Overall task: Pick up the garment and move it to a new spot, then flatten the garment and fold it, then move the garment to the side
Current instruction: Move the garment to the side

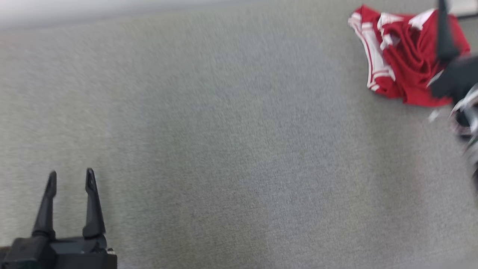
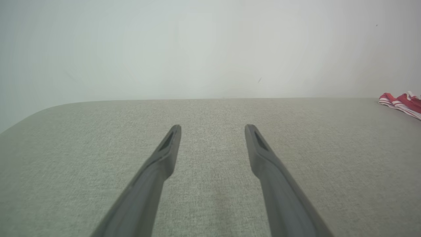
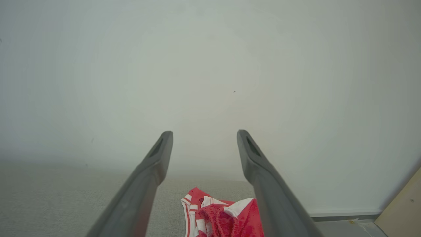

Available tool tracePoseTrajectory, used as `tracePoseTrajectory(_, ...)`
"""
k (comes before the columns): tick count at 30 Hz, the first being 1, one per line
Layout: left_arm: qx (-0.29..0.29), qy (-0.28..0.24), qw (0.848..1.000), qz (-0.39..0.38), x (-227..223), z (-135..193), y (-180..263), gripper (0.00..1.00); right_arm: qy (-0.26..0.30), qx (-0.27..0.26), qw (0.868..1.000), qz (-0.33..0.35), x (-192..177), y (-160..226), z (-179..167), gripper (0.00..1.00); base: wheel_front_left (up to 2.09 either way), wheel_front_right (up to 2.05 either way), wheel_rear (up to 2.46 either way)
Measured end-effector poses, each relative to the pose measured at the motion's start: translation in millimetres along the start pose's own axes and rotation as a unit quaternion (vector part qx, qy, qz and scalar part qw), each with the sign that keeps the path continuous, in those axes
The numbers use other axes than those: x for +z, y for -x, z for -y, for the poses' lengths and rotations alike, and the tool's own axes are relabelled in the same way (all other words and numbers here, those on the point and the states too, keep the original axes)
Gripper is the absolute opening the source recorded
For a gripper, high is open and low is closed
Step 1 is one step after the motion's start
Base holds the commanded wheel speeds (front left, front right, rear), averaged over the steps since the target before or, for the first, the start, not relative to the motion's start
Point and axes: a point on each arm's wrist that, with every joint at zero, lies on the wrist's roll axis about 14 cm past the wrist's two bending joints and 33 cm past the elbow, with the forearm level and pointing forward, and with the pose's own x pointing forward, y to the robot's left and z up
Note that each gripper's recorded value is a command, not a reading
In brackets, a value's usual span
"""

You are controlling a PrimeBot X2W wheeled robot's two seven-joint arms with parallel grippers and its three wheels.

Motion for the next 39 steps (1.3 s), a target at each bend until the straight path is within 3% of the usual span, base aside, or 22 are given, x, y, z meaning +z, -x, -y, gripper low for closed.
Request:
tracePoseTrajectory(20,0.066,-0.012,0.997,0.032,44,-33,68,1.00,-0.110,0.071,0.991,-0.013,-25,112,-107,1.00,0.00,0.00,0.00)
tracePoseTrajectory(39,0.080,-0.005,0.996,0.039,50,-33,98,1.00,-0.171,0.056,0.983,-0.038,-35,182,-133,1.00,0.00,0.00,0.00)
